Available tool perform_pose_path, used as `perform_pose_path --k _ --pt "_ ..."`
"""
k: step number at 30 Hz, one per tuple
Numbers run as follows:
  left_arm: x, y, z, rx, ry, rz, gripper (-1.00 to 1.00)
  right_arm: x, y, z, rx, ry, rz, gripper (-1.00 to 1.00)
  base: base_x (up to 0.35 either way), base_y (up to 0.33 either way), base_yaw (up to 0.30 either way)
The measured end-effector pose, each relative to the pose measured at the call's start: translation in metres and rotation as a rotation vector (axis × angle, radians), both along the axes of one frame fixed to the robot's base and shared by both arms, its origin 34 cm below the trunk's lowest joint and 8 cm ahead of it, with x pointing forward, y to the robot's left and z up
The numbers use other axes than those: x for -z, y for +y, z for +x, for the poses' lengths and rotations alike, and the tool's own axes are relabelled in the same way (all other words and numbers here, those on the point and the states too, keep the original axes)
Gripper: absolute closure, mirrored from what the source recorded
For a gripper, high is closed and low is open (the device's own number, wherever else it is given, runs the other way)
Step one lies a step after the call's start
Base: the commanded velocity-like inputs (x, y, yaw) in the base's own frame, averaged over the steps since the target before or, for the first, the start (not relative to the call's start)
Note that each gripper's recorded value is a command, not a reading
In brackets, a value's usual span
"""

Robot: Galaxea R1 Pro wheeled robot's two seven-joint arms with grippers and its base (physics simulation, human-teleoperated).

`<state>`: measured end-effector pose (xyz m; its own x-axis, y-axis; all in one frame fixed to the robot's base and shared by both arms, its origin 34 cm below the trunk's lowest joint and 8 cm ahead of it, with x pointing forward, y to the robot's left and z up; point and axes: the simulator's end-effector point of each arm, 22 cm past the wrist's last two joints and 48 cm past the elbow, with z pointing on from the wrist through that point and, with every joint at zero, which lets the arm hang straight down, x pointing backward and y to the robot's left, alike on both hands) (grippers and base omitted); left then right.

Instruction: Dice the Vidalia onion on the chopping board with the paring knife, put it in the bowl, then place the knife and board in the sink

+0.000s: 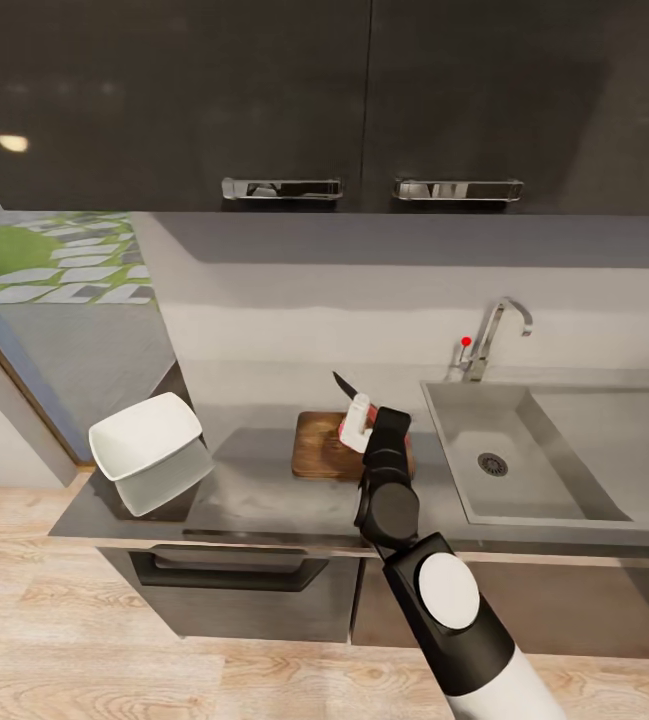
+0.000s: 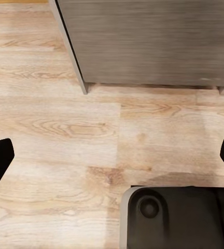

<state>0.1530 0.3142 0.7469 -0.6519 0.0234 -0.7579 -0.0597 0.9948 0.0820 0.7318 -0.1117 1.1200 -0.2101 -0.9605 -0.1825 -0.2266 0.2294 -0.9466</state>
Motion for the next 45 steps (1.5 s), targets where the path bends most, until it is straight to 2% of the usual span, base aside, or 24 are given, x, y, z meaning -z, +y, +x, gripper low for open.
perform_pose_path --k 6,15,20,30,45 --pt "0.0 0.0 -0.001 0.0 0.002 0.001 -1.0 -0.001 0.01 -0.002 -0.024 -0.003 -0.008 1.0 0.0 -0.081 0.0" --pt "0.0 0.0 -0.001 0.0 0.002 0.001 -1.0 0.0 0.023 -0.006 -0.054 -0.002 -0.019 1.0 0.0 -0.249 0.0" --pt "0.0 0.0 -0.001 0.0 0.003 0.001 -1.0 0.012 0.033 -0.009 -0.077 0.022 -0.04 1.0 0.0 -0.239 0.0" --pt "0.0 0.0 -0.001 0.0 0.002 0.001 -1.0 0.04 0.038 -0.013 -0.091 0.11 -0.055 1.0 0.001 -0.038 0.0" --pt "0.0 0.0 -0.001 0.0 0.002 0.001 -1.0 0.043 0.038 -0.014 -0.093 0.12 -0.056 1.0 0.117 -0.001 0.0"
